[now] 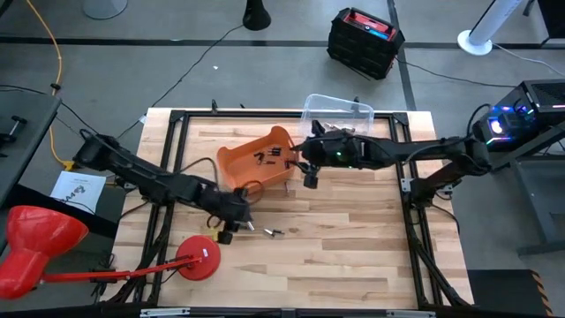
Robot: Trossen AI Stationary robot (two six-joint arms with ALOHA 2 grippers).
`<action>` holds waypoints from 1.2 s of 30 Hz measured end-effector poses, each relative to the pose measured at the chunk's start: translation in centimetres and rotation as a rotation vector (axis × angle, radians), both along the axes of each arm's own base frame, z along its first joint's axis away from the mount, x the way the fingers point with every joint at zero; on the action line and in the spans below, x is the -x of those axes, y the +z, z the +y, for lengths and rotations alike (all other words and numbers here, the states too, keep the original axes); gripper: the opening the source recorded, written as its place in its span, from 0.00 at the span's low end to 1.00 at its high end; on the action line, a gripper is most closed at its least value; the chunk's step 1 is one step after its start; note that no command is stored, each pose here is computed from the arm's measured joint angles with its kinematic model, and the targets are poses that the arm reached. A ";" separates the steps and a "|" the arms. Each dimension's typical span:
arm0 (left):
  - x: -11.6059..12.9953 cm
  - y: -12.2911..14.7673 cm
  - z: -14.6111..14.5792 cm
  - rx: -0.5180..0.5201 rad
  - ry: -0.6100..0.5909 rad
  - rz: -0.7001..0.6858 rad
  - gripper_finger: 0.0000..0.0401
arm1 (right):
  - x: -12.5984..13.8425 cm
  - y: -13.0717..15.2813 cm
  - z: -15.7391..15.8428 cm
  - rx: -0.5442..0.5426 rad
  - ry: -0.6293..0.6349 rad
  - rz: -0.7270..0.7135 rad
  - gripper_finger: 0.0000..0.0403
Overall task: Sort batteries
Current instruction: Put the silver battery into the transparent bin
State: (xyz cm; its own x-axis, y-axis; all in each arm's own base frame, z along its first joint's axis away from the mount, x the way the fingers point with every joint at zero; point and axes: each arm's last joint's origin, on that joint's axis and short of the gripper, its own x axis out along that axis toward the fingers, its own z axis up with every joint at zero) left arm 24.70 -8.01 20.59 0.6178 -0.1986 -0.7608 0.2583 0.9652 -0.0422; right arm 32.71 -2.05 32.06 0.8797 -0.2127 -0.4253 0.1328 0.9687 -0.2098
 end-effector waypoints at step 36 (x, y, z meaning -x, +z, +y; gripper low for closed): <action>-3.9 -7.9 0.3 -0.291 -0.270 0.211 0.19 | 1.3 0.1 2.0 -0.021 0.050 0.078 0.41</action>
